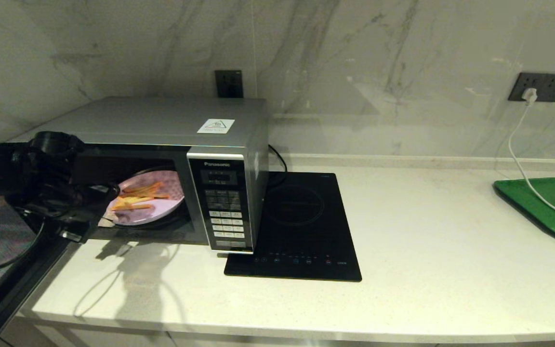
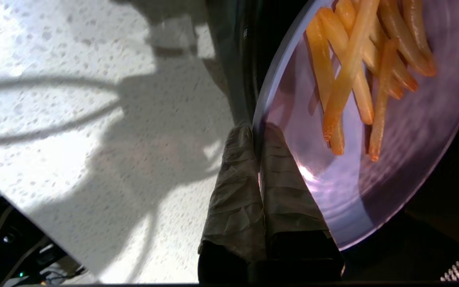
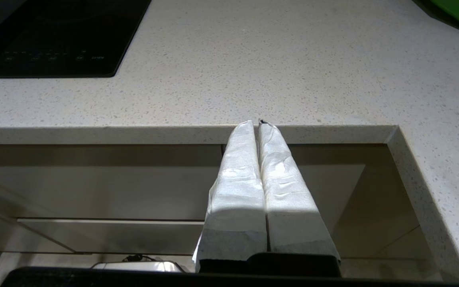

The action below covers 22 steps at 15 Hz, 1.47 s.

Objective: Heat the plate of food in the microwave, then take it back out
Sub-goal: Put the plate in the microwave oven

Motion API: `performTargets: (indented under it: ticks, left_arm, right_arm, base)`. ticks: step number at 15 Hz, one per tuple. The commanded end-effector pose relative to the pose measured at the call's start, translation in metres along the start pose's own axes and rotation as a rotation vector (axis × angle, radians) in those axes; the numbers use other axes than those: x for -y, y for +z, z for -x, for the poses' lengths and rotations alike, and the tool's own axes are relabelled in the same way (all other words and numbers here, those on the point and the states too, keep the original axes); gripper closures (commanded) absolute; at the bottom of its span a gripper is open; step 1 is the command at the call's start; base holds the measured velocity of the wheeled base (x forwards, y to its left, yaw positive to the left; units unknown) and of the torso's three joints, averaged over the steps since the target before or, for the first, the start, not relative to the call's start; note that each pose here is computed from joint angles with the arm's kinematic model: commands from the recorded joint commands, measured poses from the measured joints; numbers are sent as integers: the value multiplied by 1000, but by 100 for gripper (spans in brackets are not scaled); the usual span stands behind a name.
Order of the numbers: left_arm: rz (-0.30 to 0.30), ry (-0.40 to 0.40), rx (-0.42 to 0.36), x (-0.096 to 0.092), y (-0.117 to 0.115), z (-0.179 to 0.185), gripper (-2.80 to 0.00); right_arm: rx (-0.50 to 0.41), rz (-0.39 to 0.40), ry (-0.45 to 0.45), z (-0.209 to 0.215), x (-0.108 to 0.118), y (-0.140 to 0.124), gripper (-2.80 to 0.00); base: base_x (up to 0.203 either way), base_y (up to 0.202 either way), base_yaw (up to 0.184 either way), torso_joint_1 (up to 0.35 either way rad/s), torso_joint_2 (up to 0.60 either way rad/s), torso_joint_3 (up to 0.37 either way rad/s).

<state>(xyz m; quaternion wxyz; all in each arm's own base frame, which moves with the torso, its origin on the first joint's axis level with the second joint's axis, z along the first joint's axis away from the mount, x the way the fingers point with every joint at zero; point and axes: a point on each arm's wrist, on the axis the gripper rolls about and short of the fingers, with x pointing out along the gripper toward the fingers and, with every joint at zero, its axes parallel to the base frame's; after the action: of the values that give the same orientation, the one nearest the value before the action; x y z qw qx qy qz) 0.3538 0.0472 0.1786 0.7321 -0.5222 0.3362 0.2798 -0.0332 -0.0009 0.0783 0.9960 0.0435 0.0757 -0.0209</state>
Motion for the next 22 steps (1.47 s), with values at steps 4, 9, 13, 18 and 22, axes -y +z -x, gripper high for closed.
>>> performTargets:
  ticks: [4,9,13,18,22]
  left_arm:
    - [7,34,-4,6,2,-26,0]
    - [12,32,-2,12,6,-40,0]
    - [10,32,14,14,7,-39,0]
    - [1,-53,41,25,6,-6,-280]
    - [-29,-132,41,31,-4,49,-280]
  right_arm:
    - [-2,0,0,0,0,0,0]
    - [-2,0,0,0,0,0,0]
    - [-2,0,0,0,0,0,0]
    - [-2,0,0,0,0,0,0]
    - [-2,0,0,0,0,0,0]
  base:
    - [0,0,0,0,0,0]
    - [0,0,0,0,0,0]
    - [0,0,0,0,0,0]
    - [0,0,0,0,0,0]
    - [0,0,0,0,0,0]
